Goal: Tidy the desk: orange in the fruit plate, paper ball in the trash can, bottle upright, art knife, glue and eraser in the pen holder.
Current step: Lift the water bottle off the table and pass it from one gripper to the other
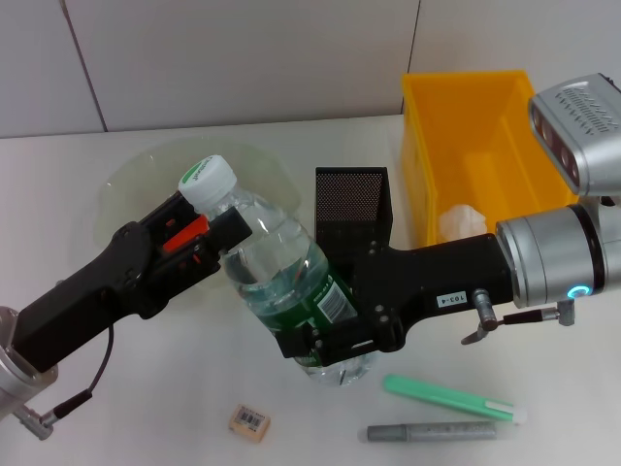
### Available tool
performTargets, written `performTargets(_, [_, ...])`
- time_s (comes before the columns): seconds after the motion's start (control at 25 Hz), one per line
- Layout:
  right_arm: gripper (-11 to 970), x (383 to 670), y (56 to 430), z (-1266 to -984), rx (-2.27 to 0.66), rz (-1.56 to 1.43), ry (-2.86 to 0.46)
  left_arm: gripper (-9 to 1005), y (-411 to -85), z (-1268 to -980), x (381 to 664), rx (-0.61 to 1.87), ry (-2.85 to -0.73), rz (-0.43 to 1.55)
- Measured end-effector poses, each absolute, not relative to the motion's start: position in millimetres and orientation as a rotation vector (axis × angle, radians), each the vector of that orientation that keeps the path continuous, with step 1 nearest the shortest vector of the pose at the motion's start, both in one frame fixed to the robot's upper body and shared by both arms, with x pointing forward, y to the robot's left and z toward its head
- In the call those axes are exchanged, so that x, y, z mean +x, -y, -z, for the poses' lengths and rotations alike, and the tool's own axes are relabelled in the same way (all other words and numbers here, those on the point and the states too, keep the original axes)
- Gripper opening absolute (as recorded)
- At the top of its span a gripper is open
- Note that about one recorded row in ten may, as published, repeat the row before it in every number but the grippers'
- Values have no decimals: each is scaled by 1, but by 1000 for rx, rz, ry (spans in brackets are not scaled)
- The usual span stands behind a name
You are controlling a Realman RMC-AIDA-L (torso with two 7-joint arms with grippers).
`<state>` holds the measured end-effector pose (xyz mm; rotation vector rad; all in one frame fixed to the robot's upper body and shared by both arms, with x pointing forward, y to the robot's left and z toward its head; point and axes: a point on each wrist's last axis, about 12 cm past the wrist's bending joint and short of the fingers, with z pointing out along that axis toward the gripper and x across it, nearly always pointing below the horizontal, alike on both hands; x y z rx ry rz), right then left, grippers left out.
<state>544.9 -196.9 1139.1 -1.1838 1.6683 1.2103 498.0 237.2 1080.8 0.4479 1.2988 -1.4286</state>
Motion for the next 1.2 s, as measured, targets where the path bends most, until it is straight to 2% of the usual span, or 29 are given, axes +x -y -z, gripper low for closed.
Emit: performTargets(1.2, [770, 543, 195, -1137, -1197, -1216, -1666, 692, -234, -1083, 500, 431, -1296, 1464])
